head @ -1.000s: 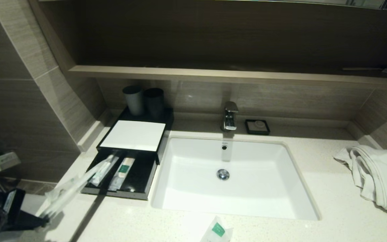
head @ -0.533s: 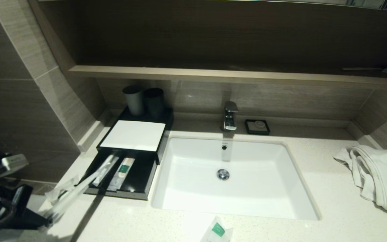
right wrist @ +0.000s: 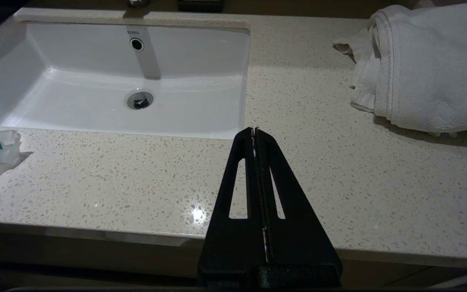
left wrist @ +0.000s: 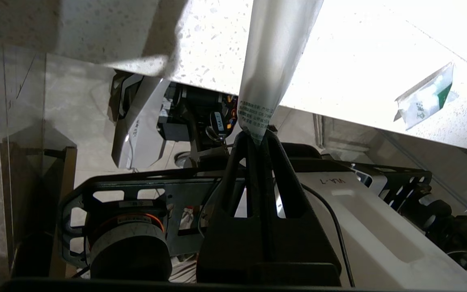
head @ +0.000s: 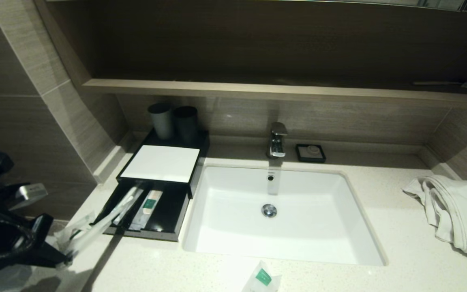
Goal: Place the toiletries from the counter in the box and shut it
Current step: Place the bathroom toiletry into the drawer
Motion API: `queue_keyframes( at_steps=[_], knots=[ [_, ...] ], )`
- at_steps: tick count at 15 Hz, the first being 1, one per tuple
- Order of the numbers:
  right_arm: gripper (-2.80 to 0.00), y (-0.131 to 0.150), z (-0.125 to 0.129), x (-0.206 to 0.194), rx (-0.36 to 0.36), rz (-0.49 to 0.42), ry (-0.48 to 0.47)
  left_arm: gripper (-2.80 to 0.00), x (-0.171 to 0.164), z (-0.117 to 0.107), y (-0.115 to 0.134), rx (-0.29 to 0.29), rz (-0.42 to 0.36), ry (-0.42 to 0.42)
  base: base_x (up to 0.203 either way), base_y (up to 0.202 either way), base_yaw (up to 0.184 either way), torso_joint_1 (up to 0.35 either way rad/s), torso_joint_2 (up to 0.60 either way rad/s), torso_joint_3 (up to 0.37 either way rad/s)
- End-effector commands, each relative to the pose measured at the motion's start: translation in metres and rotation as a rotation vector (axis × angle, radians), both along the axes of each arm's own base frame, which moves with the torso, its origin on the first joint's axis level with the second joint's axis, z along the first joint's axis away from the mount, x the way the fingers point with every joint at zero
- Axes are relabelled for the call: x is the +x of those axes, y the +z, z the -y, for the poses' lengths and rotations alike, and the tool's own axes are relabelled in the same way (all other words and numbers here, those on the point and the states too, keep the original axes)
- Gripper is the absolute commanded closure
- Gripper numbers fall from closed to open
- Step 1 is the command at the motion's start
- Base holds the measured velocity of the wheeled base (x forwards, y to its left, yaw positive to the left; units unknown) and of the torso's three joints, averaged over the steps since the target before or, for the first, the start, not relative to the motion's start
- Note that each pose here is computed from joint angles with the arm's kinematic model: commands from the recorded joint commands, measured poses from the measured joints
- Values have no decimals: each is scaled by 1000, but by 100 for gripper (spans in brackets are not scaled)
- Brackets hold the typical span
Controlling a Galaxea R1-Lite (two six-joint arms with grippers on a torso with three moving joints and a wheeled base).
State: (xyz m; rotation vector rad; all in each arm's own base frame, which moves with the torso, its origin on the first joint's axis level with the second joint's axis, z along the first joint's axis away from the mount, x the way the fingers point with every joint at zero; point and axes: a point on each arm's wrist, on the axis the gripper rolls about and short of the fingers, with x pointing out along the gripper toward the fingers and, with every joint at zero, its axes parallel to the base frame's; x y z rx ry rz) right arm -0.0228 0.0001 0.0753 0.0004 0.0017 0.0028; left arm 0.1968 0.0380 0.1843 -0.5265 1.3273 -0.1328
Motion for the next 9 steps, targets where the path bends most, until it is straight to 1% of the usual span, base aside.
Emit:
queue_keyframes(
  at_steps=[1,6,9],
  knots=[
    [0,0,0,0,0,0,0,0,10,-2,-6,-11,-30,1,0,0,0,0,0,0],
    [0,0,0,0,0,0,0,0,37,-8,-11,-19,-43,0,0,0,0,0,0,0],
    [0,0,0,0,0,0,0,0,47,-7,-13,-24,-45,-15,0,0,0,0,0,0]
  ],
)
